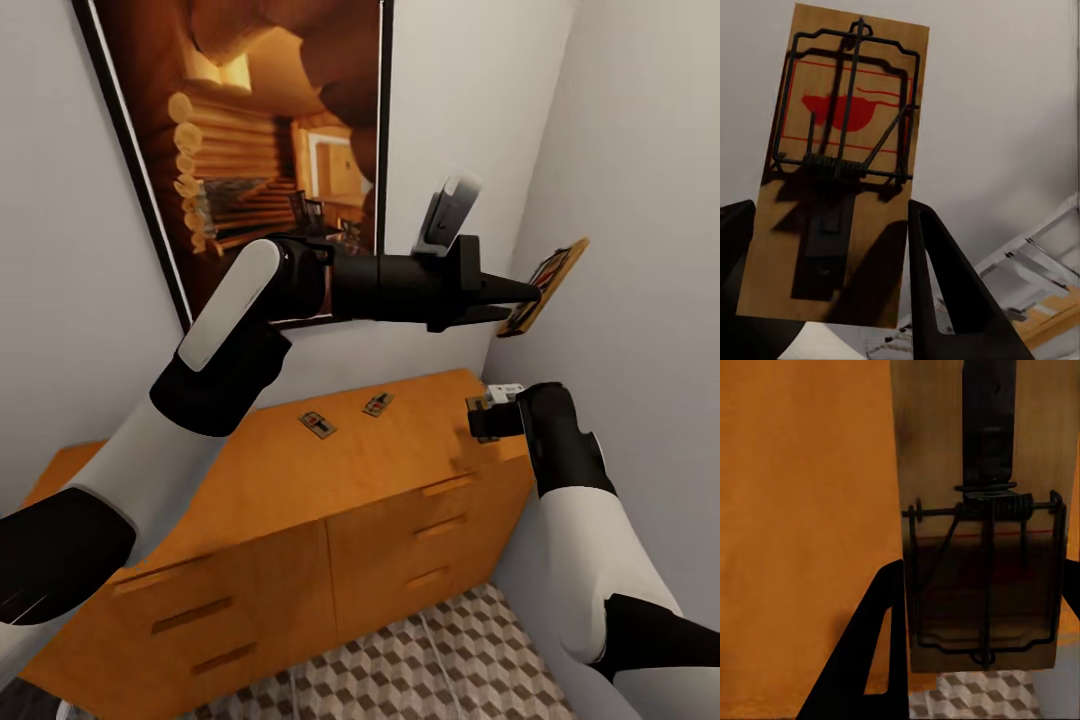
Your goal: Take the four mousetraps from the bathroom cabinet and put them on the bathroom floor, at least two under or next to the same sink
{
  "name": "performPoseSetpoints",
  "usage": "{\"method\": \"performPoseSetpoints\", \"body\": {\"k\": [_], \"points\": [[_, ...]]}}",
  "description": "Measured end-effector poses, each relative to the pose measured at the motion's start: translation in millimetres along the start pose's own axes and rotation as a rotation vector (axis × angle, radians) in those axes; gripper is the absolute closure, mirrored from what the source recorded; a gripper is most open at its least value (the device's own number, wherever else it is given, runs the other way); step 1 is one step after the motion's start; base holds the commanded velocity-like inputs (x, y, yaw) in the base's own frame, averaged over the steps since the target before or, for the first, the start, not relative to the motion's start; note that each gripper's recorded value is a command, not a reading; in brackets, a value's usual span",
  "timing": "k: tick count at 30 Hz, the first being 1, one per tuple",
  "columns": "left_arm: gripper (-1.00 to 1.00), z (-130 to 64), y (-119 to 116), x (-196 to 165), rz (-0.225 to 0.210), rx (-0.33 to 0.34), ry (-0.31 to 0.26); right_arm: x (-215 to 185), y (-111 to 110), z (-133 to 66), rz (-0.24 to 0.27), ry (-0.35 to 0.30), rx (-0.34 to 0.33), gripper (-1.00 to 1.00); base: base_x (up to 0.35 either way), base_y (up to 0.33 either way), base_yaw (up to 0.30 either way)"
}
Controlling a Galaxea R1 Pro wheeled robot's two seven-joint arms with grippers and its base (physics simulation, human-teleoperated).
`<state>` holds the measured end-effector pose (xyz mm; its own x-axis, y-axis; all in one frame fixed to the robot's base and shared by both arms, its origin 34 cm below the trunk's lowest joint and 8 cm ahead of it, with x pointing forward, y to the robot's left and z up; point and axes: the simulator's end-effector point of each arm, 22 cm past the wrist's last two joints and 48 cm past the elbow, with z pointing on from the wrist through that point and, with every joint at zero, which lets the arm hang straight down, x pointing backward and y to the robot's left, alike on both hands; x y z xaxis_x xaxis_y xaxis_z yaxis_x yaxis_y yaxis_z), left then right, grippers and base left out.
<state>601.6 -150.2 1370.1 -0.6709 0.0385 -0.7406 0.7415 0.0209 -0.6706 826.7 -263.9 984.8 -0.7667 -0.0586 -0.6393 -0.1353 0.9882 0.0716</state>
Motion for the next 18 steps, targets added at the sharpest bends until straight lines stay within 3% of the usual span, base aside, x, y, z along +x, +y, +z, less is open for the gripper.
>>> {"method": "performPoseSetpoints", "body": {"k": [5,9,12,13,14,16,18], "points": [[1.0,-0.2,-1,0,0.002,0.001,0.002,2,0,1.1,-0.001,0.004,0.0,1.0,-0.335,0.0,0.0],[1.0,-1.0,2,1,0.001,-0.005,0.003,28,1,10.8,0.002,0.037,-0.003,1.0,-0.334,0.0,0.0],[1.0,-0.3,12,9,0.004,-0.034,0.023,37,0,13.6,0.001,0.05,-0.001,1.0,-0.111,0.0,0.0],[1.0,-5.3,26,10,0.015,-0.078,0.026,39,-1,14.1,0.001,0.054,0.001,1.0,-0.001,0.0,0.0],[1.0,-30.3,79,9,0.071,-0.25,0.012,66,-7,20.6,-0.007,0.087,0.015,1.0,-0.001,0.0,0.0],[1.0,-34.5,83,9,0.068,-0.263,0.012,69,-10,20.6,-0.007,0.09,0.018,1.0,0.0,0.0,0.0],[1.0,-25.1,103,36,0.079,-0.332,0.089,71,-23,18.4,-0.006,0.093,0.04,1.0,0.0,0.0,0.0]]}}
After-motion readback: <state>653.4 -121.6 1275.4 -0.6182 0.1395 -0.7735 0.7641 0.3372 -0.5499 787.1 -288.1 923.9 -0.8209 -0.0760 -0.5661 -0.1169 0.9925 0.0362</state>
